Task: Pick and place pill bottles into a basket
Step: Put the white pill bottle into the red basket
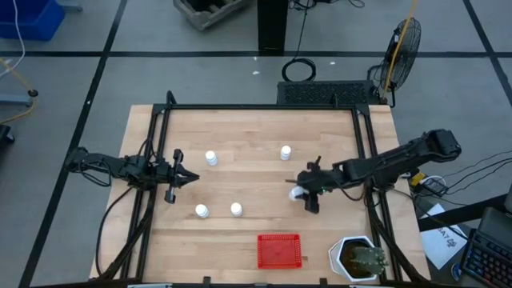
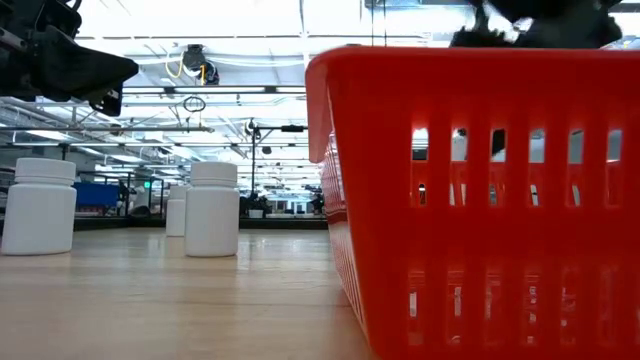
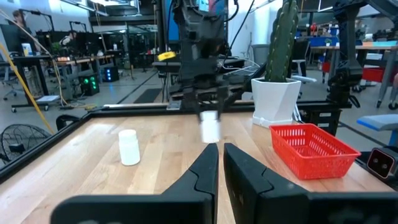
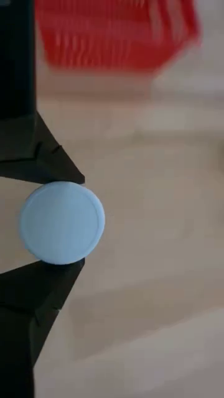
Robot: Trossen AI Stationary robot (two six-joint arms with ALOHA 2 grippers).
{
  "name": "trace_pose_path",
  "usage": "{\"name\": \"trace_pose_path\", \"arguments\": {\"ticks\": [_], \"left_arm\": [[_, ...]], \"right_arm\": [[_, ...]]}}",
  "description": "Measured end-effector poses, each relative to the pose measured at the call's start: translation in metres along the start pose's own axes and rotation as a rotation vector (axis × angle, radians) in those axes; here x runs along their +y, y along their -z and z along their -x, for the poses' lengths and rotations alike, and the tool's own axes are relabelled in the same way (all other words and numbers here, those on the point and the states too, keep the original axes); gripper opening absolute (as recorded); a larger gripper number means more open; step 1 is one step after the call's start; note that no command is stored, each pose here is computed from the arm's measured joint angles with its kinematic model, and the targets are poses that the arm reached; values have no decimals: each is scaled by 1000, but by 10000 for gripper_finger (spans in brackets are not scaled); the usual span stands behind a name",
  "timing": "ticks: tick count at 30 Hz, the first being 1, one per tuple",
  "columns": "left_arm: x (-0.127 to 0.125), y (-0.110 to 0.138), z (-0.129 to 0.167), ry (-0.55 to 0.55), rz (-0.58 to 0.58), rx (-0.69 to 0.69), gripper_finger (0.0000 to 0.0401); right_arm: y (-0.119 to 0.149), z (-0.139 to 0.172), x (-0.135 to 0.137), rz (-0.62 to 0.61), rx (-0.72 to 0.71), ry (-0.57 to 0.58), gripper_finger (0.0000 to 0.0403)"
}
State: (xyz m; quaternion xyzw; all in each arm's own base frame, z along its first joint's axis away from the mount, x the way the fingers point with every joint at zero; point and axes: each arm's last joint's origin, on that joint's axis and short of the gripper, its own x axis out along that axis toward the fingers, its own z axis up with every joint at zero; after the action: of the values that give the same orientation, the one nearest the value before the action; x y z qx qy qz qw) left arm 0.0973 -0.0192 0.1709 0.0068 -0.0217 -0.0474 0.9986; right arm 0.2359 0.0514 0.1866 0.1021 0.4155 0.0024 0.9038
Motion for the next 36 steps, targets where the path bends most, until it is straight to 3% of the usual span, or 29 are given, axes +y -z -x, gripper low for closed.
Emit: {"name": "trace_pose_path", "arguments": {"ticks": [9,18,25,36], "left_arm": [[0,0,0,0,0,-1,31],[0,0,0,0,0,0,31],[0,0,0,-1,0,0,31],[0,0,0,0,0,0,31]], "right_arm": [[-13,13,49,232,-93,-206,150],[-26,19,71,437,-226,-537,150],[-39,1,84,562,-207,-627,152],[-90,-40,103,666,-177,-835,151]]}}
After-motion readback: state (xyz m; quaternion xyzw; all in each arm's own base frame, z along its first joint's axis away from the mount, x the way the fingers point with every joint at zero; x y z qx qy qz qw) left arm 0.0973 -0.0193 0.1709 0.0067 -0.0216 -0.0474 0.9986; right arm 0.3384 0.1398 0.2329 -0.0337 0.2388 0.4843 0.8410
